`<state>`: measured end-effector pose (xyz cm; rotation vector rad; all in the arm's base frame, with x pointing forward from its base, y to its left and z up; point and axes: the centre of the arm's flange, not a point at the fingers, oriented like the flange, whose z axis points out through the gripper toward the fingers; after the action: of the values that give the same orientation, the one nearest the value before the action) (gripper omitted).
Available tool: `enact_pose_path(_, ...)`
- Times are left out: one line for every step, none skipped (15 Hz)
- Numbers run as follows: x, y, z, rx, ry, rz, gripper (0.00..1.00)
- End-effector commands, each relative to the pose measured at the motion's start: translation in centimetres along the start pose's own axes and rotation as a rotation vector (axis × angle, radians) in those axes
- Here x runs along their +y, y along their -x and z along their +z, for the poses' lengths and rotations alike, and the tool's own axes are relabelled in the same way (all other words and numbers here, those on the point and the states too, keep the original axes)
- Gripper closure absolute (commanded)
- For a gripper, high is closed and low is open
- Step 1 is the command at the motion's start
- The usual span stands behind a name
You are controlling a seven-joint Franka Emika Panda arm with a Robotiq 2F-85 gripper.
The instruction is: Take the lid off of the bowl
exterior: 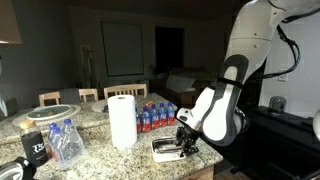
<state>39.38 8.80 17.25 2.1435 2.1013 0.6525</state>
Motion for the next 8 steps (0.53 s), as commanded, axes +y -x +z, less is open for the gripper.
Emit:
enact_pose_path(-3.9, -0.8, 0.5, 0.022, 0.027, 0.019, 0.85)
enact_pose_path(-3.8, -1.2, 0.4, 0.029, 0.033, 0.02, 0.91)
enact_pose_path(-3.5, -1.4, 0.2, 0.036, 0.048, 0.023, 0.95)
enact_pose_path(-3.2, -1.7, 0.0, 0.035, 0.058, 0.022, 0.96)
enact_pose_path(-2.9, -1.8, -0.3, 0.037, 0.07, 0.022, 0.98)
enact_pose_path(-2.5, -1.9, -0.6, 0.035, 0.081, 0.024, 0.98)
enact_pose_path(-2.3, -1.9, -0.8, 0.03, 0.088, 0.03, 0.95)
enact_pose_path(-2.0, -1.8, -0.9, 0.025, 0.092, 0.041, 0.96)
